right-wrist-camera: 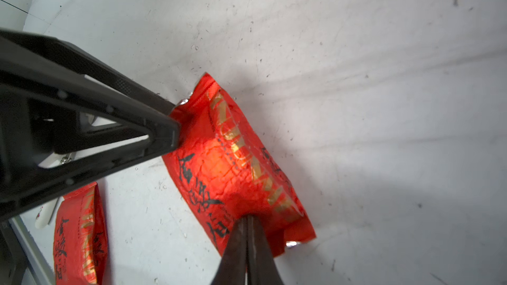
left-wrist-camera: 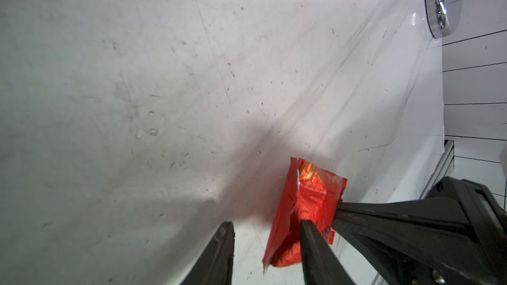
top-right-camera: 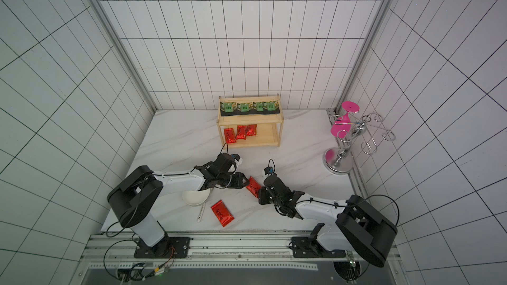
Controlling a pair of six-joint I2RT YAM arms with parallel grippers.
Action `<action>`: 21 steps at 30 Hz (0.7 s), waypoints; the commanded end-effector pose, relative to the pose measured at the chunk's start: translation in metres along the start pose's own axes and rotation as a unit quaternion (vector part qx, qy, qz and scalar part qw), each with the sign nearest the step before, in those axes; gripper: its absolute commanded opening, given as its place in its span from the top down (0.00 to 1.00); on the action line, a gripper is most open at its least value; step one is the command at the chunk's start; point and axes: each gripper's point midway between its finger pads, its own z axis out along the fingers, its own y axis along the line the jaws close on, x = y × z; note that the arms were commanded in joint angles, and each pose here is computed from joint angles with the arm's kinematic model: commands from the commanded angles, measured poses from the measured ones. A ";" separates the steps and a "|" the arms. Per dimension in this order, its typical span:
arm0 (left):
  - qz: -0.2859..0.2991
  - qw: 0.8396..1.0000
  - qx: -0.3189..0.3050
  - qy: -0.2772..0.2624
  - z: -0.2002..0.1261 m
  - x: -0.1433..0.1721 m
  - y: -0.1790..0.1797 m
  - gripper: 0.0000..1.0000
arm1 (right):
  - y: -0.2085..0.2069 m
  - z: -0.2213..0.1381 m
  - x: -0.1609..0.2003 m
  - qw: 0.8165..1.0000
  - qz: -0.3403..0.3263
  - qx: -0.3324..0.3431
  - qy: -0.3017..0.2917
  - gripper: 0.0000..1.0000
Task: Place the tea bags on the shelf by color
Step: Pick up the tea bag from the center of the board.
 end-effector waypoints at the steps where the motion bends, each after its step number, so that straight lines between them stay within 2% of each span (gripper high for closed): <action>1: 0.017 1.000 0.014 -0.010 -0.002 0.000 -0.005 0.62 | -0.013 0.002 0.012 1.000 0.011 0.010 0.011 0.92; 3: 0.016 1.000 0.020 -0.011 -0.002 0.001 -0.006 0.67 | -0.014 0.001 0.011 1.000 0.013 0.011 0.010 0.92; 9: 0.017 0.999 0.025 -0.016 -0.005 0.002 -0.008 0.90 | -0.016 0.001 0.010 1.000 0.017 0.012 0.010 0.93; 13: 0.019 0.999 0.020 -0.024 -0.010 -0.001 -0.008 1.00 | -0.017 -0.002 0.007 1.000 0.022 0.011 0.006 0.93; 15: 0.020 0.999 0.019 -0.028 -0.012 -0.002 -0.009 1.00 | -0.016 -0.006 0.003 0.999 0.031 0.008 0.000 0.93; 18: 0.020 0.999 0.023 -0.034 -0.017 -0.004 -0.011 1.00 | -0.018 -0.014 -0.005 0.998 0.060 0.011 -0.014 0.85; 21: 0.017 0.998 0.036 -0.052 -0.027 -0.009 -0.017 1.00 | -0.021 -0.025 -0.013 0.993 0.110 0.005 -0.031 0.67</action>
